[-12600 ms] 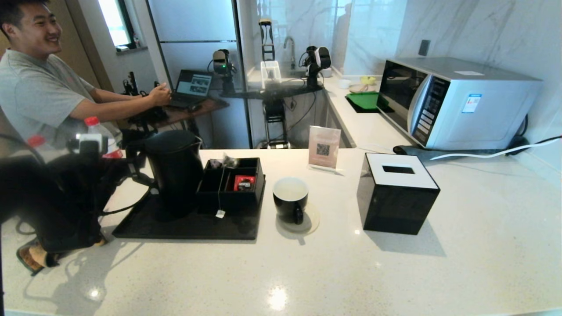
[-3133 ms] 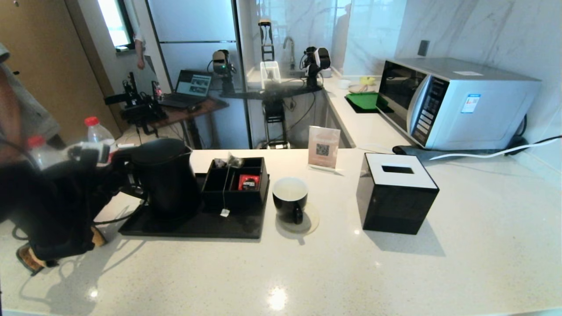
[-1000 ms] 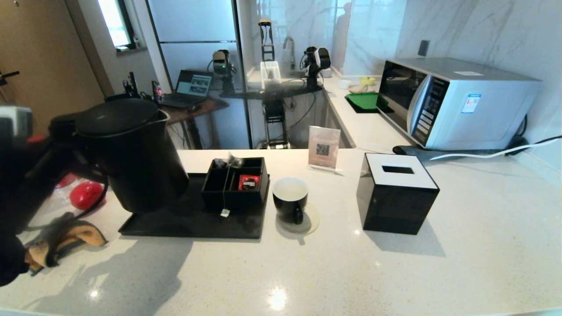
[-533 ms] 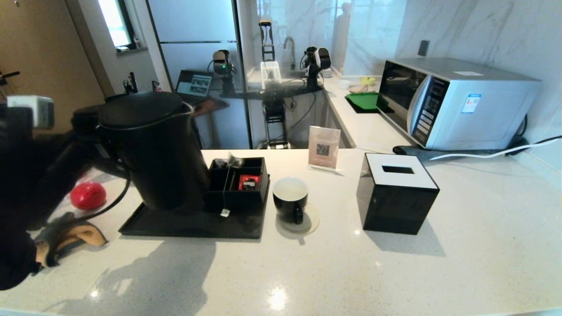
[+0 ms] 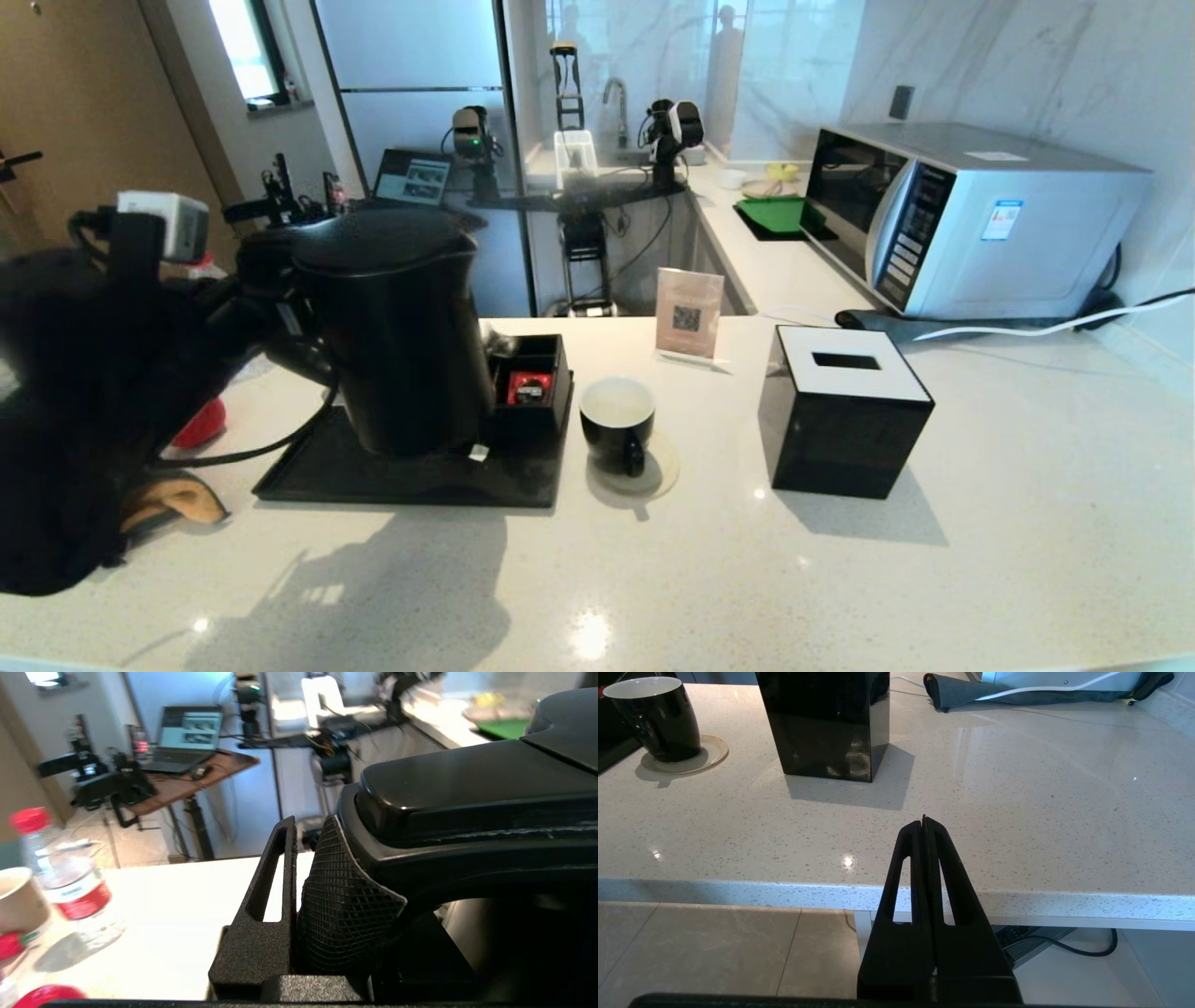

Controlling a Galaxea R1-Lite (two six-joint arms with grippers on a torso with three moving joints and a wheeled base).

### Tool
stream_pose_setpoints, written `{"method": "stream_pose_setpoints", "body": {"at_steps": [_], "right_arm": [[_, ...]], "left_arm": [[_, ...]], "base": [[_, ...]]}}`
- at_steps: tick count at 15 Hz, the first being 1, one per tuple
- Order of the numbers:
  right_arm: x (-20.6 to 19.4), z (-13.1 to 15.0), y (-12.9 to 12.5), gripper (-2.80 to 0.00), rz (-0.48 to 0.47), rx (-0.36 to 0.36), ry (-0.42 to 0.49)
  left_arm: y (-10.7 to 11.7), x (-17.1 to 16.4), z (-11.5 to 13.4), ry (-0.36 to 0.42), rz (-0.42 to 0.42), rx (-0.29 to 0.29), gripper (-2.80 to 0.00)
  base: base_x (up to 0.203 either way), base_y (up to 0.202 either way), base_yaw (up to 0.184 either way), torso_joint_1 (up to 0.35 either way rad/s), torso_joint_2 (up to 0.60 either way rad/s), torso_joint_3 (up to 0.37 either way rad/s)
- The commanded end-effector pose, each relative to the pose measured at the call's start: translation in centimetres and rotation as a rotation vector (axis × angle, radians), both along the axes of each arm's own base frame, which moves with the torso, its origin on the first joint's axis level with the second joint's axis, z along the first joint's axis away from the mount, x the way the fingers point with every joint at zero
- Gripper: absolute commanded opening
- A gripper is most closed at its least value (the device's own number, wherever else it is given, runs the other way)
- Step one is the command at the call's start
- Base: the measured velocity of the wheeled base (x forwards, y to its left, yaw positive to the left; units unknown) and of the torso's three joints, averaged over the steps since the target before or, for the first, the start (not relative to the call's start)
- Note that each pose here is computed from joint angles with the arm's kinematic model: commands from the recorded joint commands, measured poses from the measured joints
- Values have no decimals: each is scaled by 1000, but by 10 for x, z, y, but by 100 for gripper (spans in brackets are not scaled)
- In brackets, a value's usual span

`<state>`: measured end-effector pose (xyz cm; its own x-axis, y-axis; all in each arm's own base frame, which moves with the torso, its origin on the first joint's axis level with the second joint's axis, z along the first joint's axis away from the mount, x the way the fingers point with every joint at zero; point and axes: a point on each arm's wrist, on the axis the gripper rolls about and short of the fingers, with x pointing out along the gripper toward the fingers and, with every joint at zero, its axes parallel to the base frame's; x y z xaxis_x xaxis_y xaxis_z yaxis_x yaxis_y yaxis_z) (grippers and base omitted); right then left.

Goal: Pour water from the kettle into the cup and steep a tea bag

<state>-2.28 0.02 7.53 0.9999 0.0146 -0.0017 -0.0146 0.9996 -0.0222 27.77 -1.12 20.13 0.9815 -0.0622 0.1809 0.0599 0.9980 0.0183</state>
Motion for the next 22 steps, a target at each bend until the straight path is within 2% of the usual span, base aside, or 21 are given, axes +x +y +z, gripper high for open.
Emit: {"method": "stream_pose_setpoints", "body": {"at_steps": [1,4,7,15,22], "right_arm": [[0,0,0,-280,1,-1,0],[0,0,0,-280,1,-1,0],[0,0,0,-280,1,-1,0],[0,0,0,-280,1,-1,0],[0,0,0,-280,1,-1,0]], "left_arm": [[-9,0,0,4,-26,23,-280],[-20,-1,-2,24,-52,69,-280],[-31,0,-6,43,-33,90,-280],[-40,14,-21,82,-38,204,-280],[-45,24,-27,92,-44,247,-280]], "base": [[0,0,0,0,0,0],[0,0,0,0,0,0],[0,0,0,0,0,0],[0,0,0,0,0,0],[0,0,0,0,0,0]]}}
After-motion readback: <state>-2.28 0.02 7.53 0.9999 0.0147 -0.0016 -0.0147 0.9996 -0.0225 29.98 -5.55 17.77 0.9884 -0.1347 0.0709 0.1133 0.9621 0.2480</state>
